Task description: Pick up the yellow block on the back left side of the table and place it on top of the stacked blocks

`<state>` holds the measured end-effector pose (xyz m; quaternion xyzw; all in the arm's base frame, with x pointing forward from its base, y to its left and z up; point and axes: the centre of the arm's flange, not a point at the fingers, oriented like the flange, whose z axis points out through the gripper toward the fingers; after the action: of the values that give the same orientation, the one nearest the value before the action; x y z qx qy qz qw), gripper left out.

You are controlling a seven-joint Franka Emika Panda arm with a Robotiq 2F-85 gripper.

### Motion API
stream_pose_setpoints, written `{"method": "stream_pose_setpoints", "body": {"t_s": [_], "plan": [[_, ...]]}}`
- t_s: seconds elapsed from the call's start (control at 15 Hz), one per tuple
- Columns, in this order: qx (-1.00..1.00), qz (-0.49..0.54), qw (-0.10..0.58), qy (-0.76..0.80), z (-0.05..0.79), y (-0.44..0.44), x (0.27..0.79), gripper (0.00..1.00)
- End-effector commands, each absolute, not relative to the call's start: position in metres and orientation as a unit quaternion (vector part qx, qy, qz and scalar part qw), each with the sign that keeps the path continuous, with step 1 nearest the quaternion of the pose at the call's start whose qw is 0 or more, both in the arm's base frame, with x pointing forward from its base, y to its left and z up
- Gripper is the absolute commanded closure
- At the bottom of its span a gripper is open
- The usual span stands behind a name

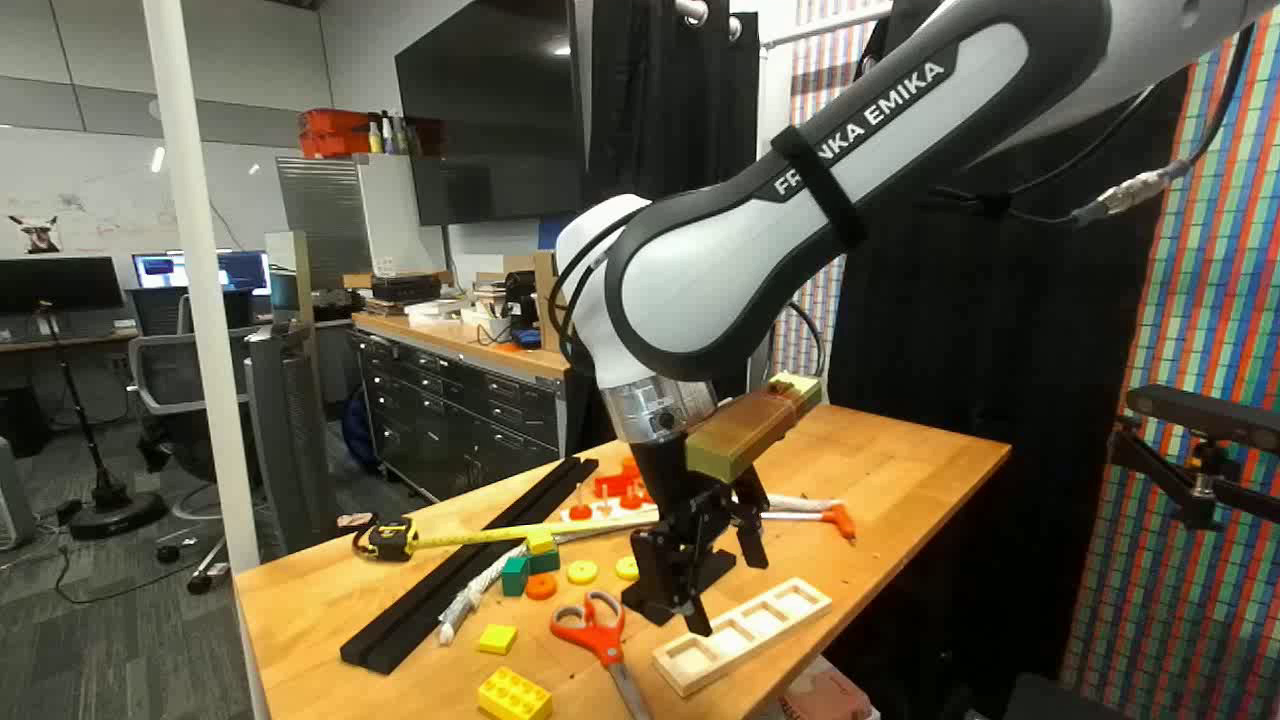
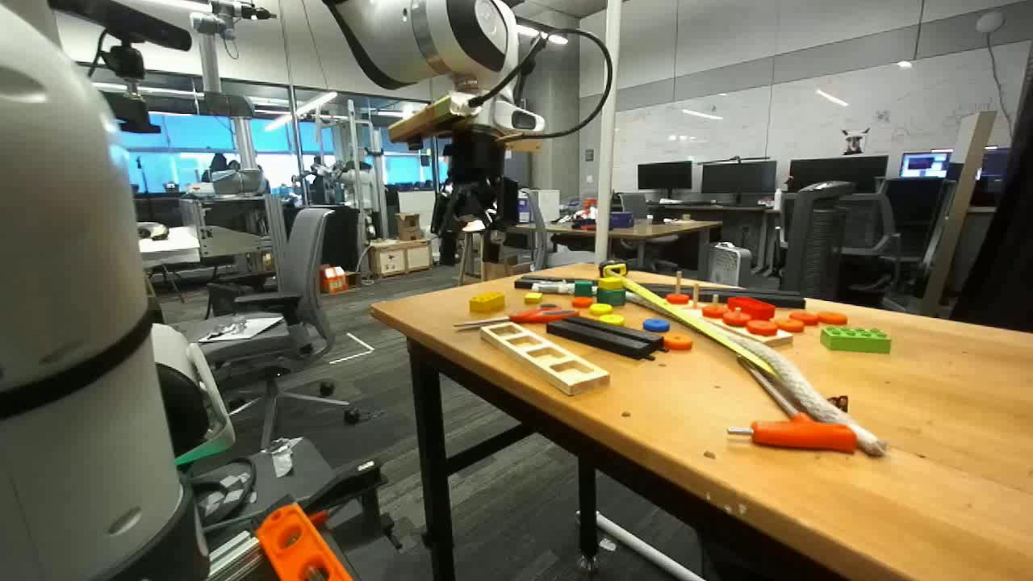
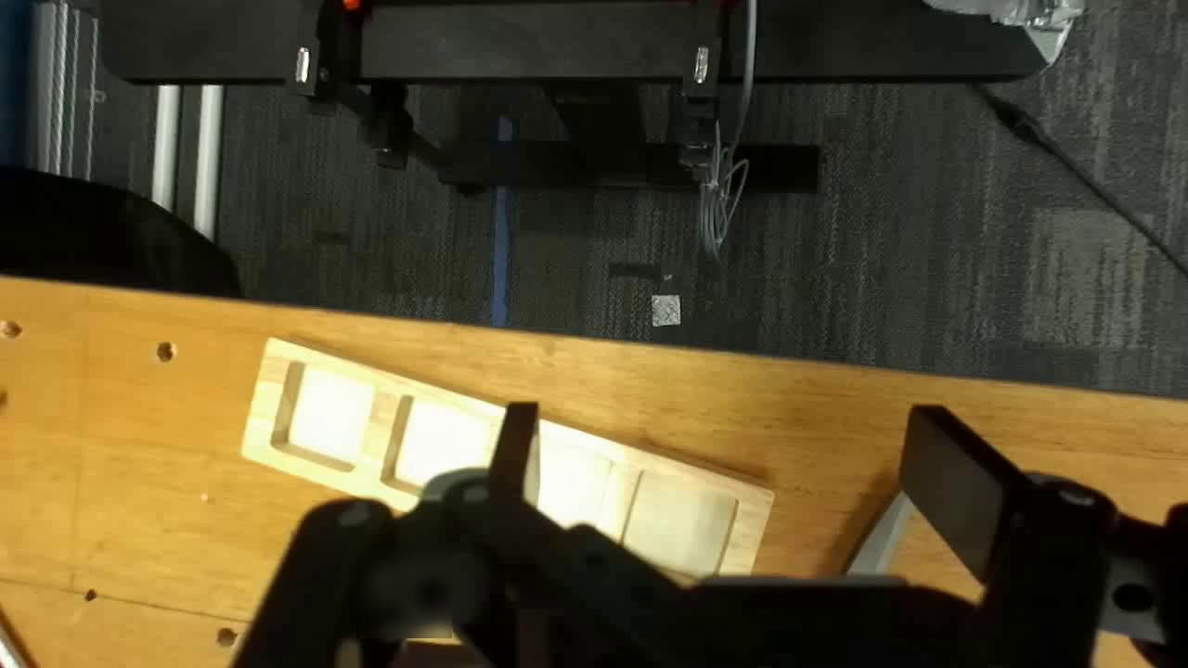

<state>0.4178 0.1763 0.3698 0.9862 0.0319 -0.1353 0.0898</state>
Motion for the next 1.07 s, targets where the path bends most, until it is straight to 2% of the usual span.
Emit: {"method": "stream_pose_setpoints", "body": {"t_s": [0.0,0.47,0.73,1.0], "plan": [[0.986,-0.134,0.089,0.032,0.371,0.177,0.419,0.00],[0.987,-0.122,0.102,0.040,0.370,0.176,0.422,0.00],[0.983,-0.079,0.145,0.087,0.370,0.179,0.438,0.00],[0.981,-0.021,0.141,0.134,0.369,0.187,0.453,0.00]]}}
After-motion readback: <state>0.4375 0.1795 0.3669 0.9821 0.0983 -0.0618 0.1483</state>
